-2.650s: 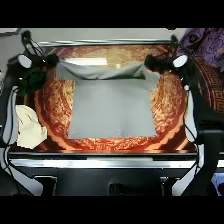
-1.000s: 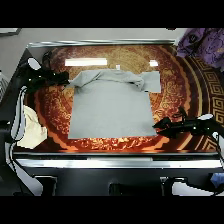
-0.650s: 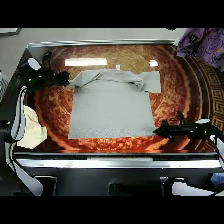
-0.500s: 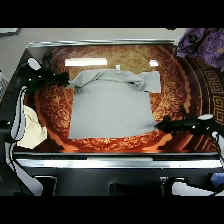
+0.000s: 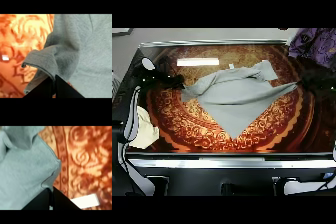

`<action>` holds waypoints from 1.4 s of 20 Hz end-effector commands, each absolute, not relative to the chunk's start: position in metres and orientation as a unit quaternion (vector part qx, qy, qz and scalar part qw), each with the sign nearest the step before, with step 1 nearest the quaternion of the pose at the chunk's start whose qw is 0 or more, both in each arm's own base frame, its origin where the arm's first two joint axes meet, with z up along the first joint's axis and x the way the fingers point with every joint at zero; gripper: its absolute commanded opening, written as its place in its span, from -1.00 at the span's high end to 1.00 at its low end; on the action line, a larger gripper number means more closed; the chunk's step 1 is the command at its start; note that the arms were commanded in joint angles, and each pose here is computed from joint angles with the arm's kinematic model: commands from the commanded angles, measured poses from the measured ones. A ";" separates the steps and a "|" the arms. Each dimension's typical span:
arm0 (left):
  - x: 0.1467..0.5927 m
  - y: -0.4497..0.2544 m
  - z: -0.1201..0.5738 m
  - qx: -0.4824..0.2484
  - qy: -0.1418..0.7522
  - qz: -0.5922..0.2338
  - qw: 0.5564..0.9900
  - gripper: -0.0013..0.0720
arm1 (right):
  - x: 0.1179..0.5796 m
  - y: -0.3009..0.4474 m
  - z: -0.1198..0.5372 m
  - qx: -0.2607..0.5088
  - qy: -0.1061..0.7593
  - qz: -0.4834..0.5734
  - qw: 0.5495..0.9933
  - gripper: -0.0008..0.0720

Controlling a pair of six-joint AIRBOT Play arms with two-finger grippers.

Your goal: Fold the clothes and pants, and hang the long-sleeved shirts on hangers.

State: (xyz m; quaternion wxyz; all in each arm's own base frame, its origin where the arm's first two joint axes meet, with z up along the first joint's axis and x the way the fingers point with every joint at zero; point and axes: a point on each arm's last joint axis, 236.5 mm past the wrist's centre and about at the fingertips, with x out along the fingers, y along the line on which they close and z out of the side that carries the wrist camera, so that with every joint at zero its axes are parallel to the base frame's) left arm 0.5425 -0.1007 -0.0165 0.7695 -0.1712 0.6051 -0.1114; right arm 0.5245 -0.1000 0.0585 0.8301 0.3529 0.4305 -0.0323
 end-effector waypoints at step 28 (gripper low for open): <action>0.528 -0.118 -0.025 -0.172 0.629 -0.118 0.749 0.92 | 0.280 0.199 -0.090 0.398 0.624 0.109 0.663 -0.72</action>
